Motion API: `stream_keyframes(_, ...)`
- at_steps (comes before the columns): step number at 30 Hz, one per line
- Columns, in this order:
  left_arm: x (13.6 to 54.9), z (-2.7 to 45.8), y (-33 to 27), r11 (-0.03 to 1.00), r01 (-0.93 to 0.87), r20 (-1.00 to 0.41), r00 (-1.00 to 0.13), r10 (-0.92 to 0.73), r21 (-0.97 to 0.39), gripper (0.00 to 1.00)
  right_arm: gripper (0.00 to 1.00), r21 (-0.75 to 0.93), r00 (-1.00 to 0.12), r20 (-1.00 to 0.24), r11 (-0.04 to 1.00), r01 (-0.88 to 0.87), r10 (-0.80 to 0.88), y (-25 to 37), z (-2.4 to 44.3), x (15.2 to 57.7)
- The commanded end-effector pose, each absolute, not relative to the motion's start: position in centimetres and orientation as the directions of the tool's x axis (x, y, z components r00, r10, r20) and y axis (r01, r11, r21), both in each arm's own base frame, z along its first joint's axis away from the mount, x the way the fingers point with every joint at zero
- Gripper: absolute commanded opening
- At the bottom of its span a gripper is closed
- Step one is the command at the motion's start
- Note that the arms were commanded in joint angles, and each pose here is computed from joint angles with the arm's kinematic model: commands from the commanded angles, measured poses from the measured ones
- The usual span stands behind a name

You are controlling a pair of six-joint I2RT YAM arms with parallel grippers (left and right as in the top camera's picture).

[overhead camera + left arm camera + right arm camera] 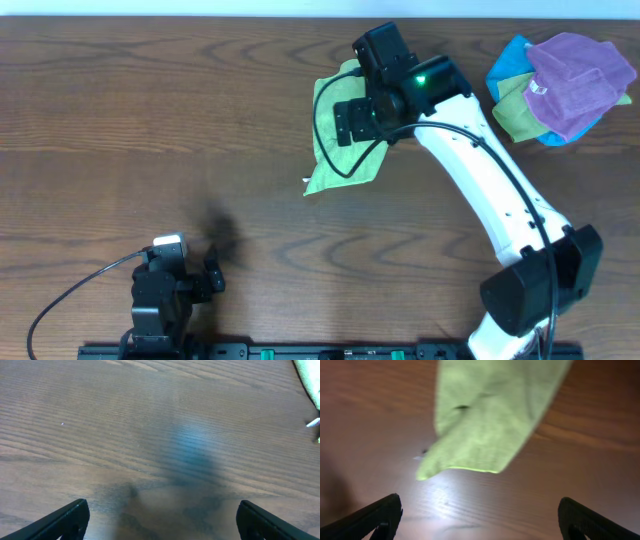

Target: Fold the cloth

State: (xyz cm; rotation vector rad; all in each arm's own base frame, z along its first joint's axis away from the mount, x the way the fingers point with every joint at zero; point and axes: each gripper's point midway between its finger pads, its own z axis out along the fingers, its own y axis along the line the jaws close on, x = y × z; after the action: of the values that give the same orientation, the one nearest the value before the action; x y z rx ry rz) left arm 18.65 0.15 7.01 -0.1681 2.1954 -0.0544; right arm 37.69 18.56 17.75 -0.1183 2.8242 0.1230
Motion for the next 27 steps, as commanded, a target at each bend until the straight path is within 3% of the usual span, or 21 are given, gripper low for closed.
stream_keyframes(1, 18.4, 6.2, 0.1, 0.992, -0.092, -0.789, -0.602, -0.124, -0.086, 0.95, 0.99, 0.028, -0.961, -0.276, 1.000, -0.005, 0.003, 17.4, 14.7, 36.8)
stream_keyframes(4, 18.4, 6.2, 0.1, 0.992, -0.092, -0.789, -0.602, -0.124, -0.086, 0.95, 0.99, 0.186, -0.901, -0.278, 0.902, -0.389, -0.332, 21.8, 11.1, 35.5)
stream_keyframes(6, 18.4, 6.2, 0.1, 0.992, -0.092, -0.788, -0.602, -0.124, -0.086, 0.95, 0.99, 0.211, -0.877, -0.283, 0.867, -0.452, -0.388, 21.8, 9.9, 35.2)
stream_keyframes(12, 18.4, 6.2, 0.1, 0.992, -0.092, -0.789, -0.602, -0.124, -0.086, 0.95, 0.99, 0.204, -0.913, -0.290, 0.914, -0.352, -0.287, 17.1, 7.1, 37.4)
stream_keyframes(16, 18.4, 6.2, 0.1, 0.992, -0.092, -0.789, -0.602, -0.124, -0.086, 0.95, 0.87, 0.313, -0.927, -0.302, 0.896, -0.316, -0.221, 16.2, 5.7, 38.2)
stream_keyframes(19, 18.4, 6.2, 0.1, 0.992, -0.092, -0.789, -0.602, -0.124, -0.086, 0.95, 0.84, 0.408, -0.930, -0.318, 0.859, -0.309, -0.184, 16.7, 4.9, 39.4)
stream_keyframes(27, 18.4, 6.2, 0.1, 0.992, -0.092, -0.788, -0.602, -0.124, -0.086, 0.95, 0.82, 0.482, -0.981, -0.194, 0.872, -0.083, 0.014, 15.1, 0.4, 40.8)
